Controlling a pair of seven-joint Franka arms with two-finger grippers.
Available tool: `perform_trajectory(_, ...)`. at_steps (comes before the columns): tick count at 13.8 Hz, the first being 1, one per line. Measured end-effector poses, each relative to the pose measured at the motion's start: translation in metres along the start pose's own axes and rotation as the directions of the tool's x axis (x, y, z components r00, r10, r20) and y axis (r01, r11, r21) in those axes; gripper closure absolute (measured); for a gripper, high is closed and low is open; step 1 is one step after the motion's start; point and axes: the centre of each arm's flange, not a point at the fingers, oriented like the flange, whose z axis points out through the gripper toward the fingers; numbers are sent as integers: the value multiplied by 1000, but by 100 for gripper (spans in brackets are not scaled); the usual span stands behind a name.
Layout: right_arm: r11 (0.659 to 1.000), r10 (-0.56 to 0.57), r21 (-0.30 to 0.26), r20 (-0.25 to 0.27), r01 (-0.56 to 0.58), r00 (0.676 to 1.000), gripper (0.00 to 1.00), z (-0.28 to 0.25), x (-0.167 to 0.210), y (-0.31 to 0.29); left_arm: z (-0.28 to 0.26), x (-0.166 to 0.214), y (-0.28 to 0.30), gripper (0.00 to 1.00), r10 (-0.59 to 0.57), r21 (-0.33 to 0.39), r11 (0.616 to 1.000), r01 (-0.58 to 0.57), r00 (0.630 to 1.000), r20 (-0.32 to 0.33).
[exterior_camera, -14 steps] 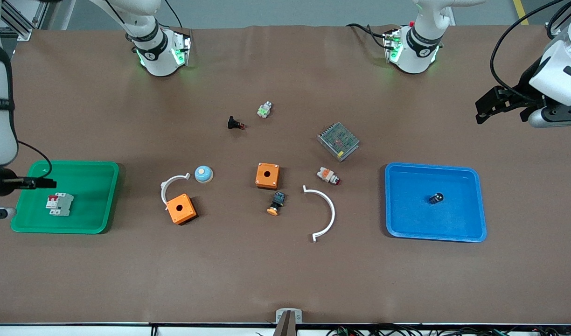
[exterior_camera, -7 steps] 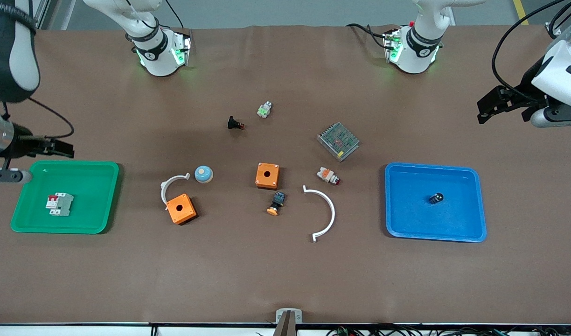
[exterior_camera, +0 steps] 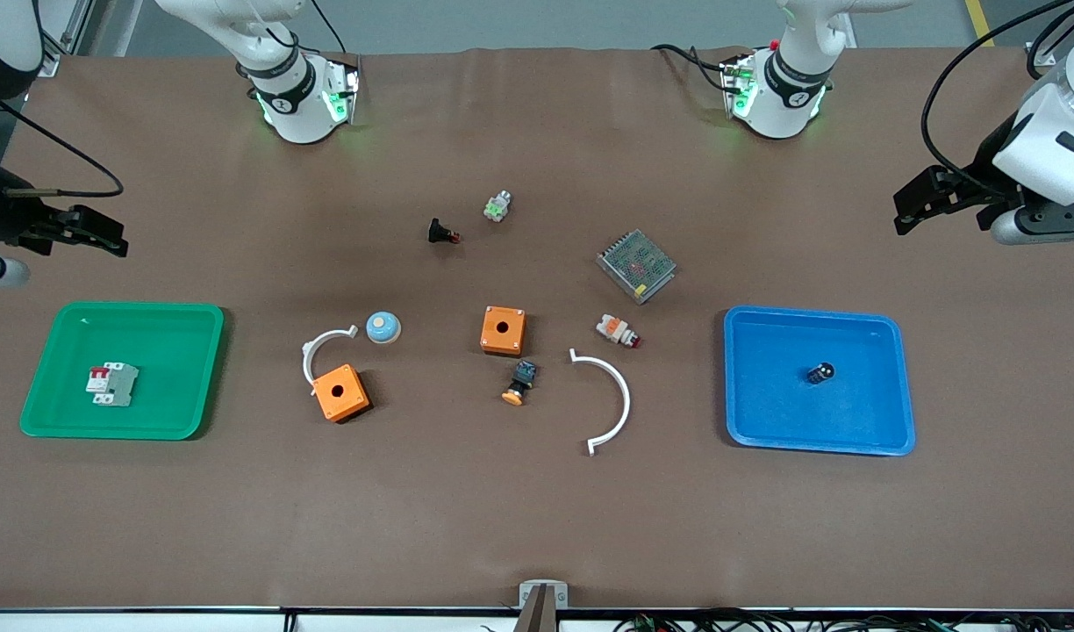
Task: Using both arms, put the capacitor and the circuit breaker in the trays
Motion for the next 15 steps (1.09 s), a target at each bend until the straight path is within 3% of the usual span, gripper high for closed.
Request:
perform_trajectory(5, 1000, 15, 1, -75, -15, 997, 0, -36, 0, 8, 0, 0, 0, 0, 1, 0, 1000, -1, 1000, 0)
perform_trajectory(15, 1000, 14, 4, -115, -14, 993, 0, -49, 1, 7, -7, 1, -8, 0, -15, -3, 1000, 15, 1000, -15)
